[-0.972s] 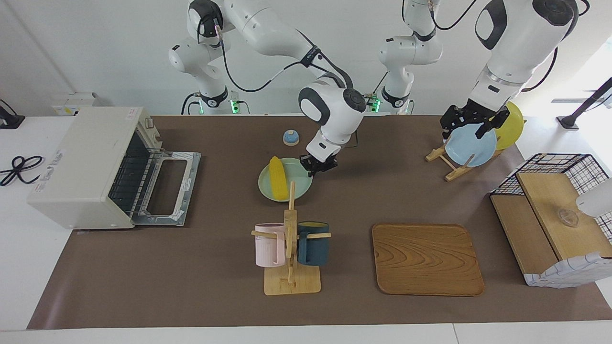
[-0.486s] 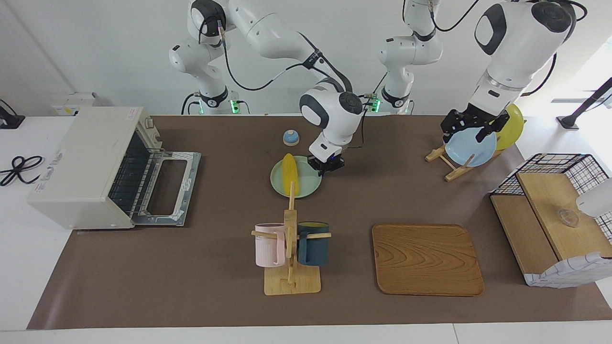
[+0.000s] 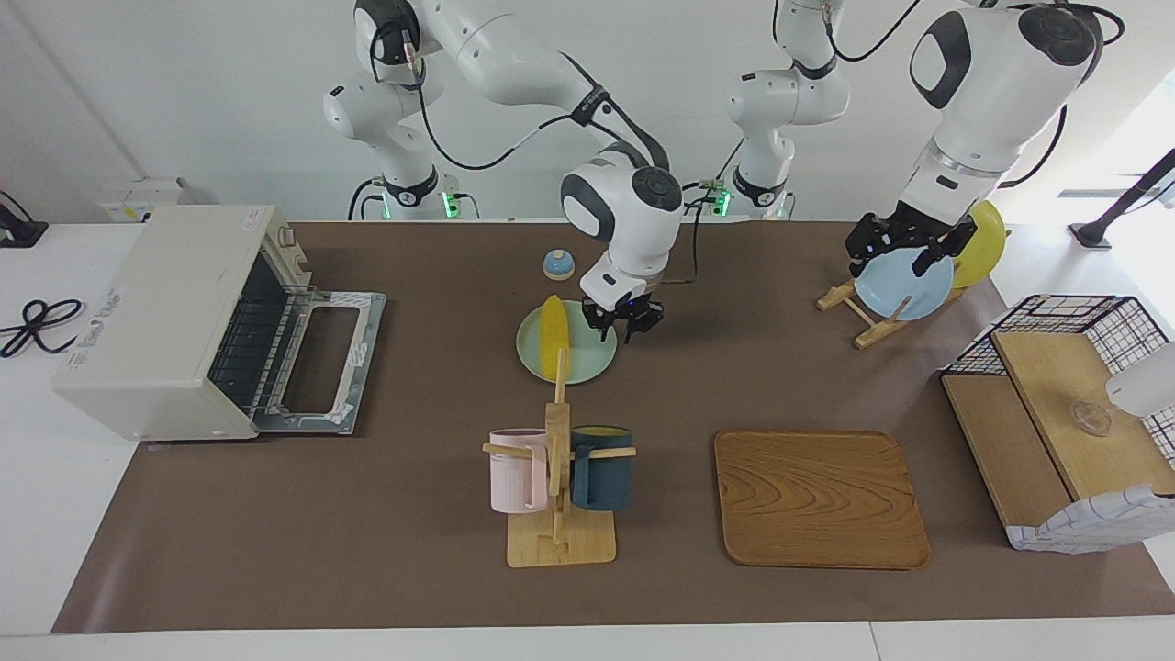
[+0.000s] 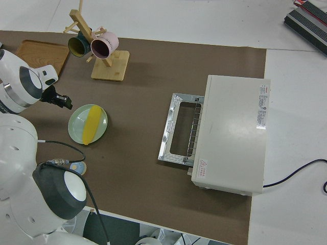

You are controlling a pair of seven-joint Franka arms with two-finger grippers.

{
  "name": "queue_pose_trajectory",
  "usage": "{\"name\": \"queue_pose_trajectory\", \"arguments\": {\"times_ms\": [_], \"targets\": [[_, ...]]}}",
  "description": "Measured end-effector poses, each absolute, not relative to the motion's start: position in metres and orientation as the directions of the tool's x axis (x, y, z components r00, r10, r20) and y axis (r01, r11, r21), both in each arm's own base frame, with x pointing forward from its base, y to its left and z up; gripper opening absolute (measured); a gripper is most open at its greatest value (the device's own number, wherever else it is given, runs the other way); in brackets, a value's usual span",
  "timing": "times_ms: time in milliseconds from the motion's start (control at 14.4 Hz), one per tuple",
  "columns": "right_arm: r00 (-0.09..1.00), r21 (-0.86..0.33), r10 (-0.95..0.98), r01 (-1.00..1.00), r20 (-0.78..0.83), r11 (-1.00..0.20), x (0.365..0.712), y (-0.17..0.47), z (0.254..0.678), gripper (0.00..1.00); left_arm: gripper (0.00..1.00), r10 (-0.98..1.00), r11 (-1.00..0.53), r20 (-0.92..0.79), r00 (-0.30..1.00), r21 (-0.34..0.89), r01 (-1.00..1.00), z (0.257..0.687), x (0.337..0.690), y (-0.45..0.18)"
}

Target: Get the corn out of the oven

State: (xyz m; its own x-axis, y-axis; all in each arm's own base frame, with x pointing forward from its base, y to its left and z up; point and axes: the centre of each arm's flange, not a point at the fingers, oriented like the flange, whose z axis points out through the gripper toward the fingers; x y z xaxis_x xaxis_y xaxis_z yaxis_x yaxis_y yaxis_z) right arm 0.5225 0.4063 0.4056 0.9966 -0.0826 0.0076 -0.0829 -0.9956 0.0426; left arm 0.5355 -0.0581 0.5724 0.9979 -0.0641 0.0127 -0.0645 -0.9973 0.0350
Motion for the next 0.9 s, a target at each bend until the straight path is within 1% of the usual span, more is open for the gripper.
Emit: {"name": "queue_pose_trajectory", "arguments": {"times_ms": [139,278,486,556,625,833,903], "targets": [[0.997,0.033,-0.07,-0.069,-0.021,-0.997,0.539,0.346,0.46,0.44,1.0,-0.072,-0.996,0.018,0.997,0.044,-0.072,0.568,0.537,-0.063],[0.998,0.03,-0.047,-0.046,-0.04,-0.999,0.546,0.286,0.506,0.45,1.0,-0.084,-0.994,0.019,0.996,0.071,-0.086,0.56,0.536,-0.075],[0.997,0.033,-0.024,-0.021,-0.073,-0.999,0.545,0.214,0.548,0.46,1.0,-0.128,-0.987,0.023,0.991,0.096,-0.13,0.546,0.534,-0.105],[0.996,0.032,-0.017,-0.014,-0.083,-0.999,0.546,0.189,0.558,0.52,1.0,-0.149,-0.983,0.021,0.989,0.101,-0.151,0.541,0.534,-0.12],[0.996,0.029,-0.007,-0.004,-0.091,-1.0,0.547,0.162,0.566,0.61,1.0,-0.163,-0.98,0.021,0.986,0.114,-0.165,0.536,0.533,-0.136],[0.994,0.017,0.02,0.021,-0.108,-1.0,0.548,0.097,0.581,0.94,1.0,-0.165,-0.974,0.017,0.986,0.157,-0.166,0.519,0.531,-0.186],[0.993,0.016,0.013,0.015,-0.117,-1.0,0.547,0.084,0.584,1.0,1.0,-0.156,-0.973,0.016,0.988,0.167,-0.157,0.512,0.529,-0.206]]}}
